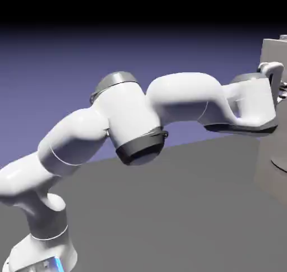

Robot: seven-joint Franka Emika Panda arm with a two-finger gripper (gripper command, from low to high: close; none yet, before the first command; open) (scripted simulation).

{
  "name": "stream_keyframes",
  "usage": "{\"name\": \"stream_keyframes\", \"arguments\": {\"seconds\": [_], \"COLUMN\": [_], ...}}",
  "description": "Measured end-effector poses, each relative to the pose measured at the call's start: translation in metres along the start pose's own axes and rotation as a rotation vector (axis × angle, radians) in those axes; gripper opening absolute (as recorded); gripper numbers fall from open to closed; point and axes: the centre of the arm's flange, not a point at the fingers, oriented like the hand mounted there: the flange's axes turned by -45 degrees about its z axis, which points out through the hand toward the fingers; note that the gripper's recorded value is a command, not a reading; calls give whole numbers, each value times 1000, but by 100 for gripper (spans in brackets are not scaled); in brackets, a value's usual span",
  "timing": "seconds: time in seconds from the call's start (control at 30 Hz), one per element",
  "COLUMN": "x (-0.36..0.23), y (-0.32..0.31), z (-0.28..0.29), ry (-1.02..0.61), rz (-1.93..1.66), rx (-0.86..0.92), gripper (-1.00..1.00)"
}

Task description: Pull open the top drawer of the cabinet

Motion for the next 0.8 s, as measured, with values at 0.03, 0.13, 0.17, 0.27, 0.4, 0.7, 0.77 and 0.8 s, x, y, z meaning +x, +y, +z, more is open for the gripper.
{"name": "stream_keyframes", "arguments": {"seconds": [0.03,0.13,0.17,0.27,0.4,0.7,0.77,0.8], "x": [0,0,0,0,0,0,0,0], "y": [0,0,0,0,0,0,0,0], "z": [-7,-31,-39,-64,-96,-172,-190,-200], "ry": [0,0,0,0,0,0,0,0], "rz": [0,0,0,0,0,0,0,0], "rx": [0,0,0,0,0,0,0,0], "gripper": [-100,-100,-100,-100,-100,-100,-100,-100]}}
